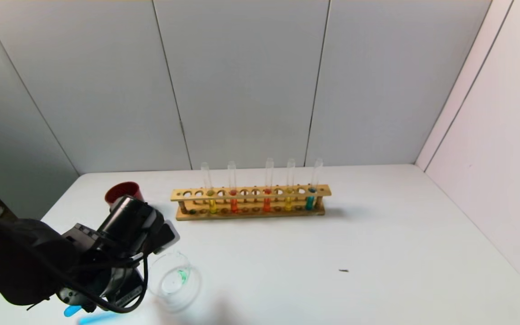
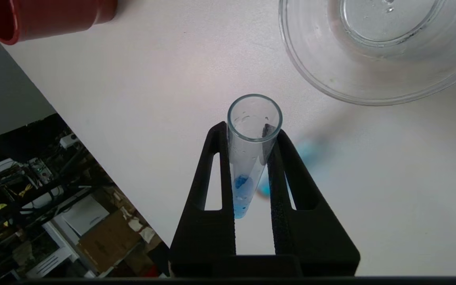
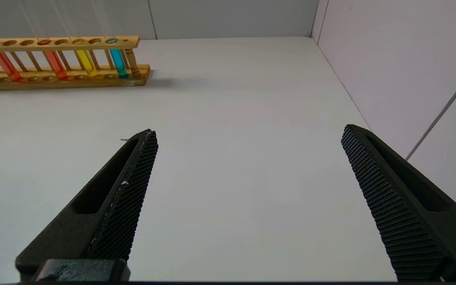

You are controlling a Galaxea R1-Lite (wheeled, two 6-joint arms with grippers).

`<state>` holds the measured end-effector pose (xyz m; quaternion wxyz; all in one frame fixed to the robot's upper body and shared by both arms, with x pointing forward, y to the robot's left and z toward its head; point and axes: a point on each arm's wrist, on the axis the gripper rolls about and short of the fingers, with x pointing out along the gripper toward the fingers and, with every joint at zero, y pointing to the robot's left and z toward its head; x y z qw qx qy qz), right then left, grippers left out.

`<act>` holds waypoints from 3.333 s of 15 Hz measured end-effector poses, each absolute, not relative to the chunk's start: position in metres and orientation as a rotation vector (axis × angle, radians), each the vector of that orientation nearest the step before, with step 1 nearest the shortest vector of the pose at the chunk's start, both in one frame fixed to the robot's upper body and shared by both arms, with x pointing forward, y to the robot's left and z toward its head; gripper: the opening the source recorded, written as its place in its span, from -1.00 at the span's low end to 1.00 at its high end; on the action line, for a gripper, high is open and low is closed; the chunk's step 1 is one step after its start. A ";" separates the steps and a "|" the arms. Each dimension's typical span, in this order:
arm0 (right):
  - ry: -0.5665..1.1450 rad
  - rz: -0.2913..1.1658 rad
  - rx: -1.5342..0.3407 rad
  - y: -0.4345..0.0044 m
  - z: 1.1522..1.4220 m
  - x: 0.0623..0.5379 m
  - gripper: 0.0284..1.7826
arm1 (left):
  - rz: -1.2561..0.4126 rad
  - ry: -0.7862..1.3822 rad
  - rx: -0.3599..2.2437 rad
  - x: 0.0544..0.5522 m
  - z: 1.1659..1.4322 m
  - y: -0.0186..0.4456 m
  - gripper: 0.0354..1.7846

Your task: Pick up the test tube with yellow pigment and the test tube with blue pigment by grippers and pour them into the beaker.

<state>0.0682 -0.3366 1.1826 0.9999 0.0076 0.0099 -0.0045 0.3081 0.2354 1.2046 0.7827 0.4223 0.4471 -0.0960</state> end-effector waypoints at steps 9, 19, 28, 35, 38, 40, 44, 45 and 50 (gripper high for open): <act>0.020 -0.010 0.015 -0.337 1.183 0.068 0.91 | -0.300 1.100 1.048 0.307 1.191 0.213 -0.69; 0.020 -0.010 0.015 -0.337 1.183 0.068 0.91 | -0.318 1.226 1.188 0.316 1.198 0.201 -0.69; 0.020 -0.010 0.015 -0.337 1.183 0.068 0.91 | -0.329 1.340 1.286 0.326 1.197 0.193 -0.69; 0.020 -0.010 0.015 -0.337 1.183 0.068 0.91 | -0.351 1.402 1.343 0.336 1.203 0.185 -0.69; 0.020 -0.010 0.015 -0.337 1.183 0.068 0.91 | -0.363 1.435 1.365 0.339 1.202 0.183 -0.69; 0.020 -0.009 0.015 -0.337 1.183 0.068 0.91 | -0.365 1.446 1.371 0.341 1.200 0.181 -0.69; 0.020 -0.009 0.015 -0.337 1.183 0.068 0.91 | -0.375 1.490 1.404 0.345 1.202 0.178 -0.69; 0.020 -0.009 0.015 -0.337 1.183 0.068 0.91 | -0.373 1.494 1.409 0.346 1.204 0.177 -0.69; 0.020 -0.010 0.015 -0.337 1.183 0.068 0.91 | -0.378 1.503 1.440 0.353 1.205 0.168 -0.69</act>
